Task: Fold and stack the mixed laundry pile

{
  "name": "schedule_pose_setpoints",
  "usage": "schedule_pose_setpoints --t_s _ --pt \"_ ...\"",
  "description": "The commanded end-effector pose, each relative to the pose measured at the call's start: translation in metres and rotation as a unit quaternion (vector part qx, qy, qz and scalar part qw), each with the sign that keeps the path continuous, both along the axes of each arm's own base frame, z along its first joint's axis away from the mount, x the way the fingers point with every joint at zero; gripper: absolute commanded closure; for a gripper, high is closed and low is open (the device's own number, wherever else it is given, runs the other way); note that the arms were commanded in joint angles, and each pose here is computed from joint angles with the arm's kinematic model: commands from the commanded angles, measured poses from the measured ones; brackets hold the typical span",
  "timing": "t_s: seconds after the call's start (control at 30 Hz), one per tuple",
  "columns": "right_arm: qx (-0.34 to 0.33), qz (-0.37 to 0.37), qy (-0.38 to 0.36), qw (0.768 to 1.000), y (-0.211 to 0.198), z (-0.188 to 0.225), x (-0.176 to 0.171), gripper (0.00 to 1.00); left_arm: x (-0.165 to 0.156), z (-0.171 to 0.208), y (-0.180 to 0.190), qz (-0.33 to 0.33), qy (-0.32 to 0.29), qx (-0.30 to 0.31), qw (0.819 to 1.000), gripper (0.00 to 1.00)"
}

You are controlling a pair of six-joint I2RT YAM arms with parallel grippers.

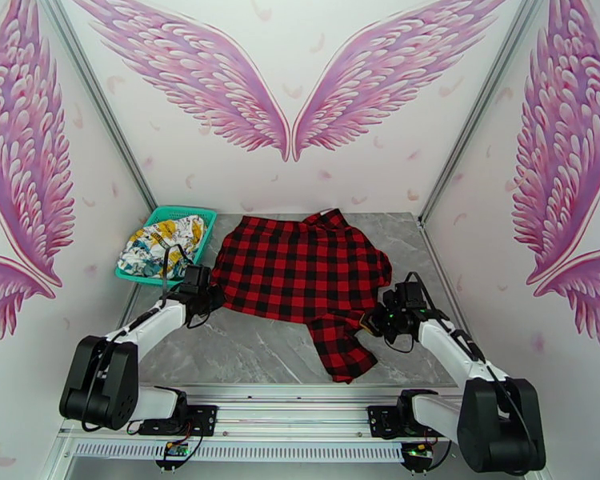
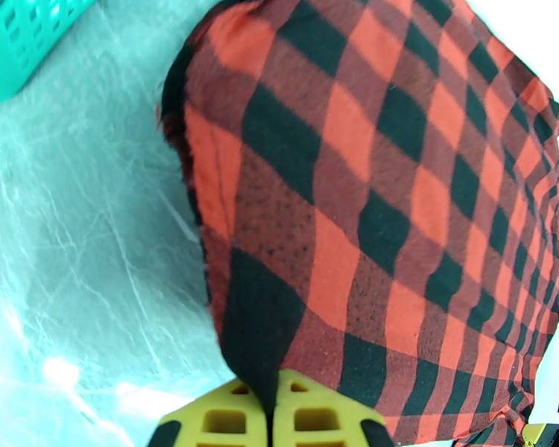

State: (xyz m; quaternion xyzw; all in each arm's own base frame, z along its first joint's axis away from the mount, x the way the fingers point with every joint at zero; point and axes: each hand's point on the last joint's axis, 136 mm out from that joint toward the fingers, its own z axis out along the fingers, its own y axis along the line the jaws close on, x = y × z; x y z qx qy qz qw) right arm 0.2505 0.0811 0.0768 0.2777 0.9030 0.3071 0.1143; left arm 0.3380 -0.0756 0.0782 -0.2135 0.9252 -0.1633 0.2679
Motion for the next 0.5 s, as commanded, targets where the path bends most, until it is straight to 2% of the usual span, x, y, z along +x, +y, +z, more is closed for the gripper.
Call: schedule_pose_setpoints --t_s 0.0,0.2,0.47 --pt "-0.027 0.004 -0.003 1.000 -0.006 0.013 0.000 1.00 0.008 0.026 0.000 -0.003 -0.029 0.006 1.000 1.00" --pt "-0.042 0.009 -0.010 0.999 -0.010 0.020 0.008 1.00 0.014 0.035 0.000 -0.003 -0.040 0.008 0.999 1.00" --pt "-0.048 0.013 -0.038 0.998 -0.011 0.040 0.043 1.00 0.035 0.038 0.000 0.004 -0.036 0.020 0.999 1.00"
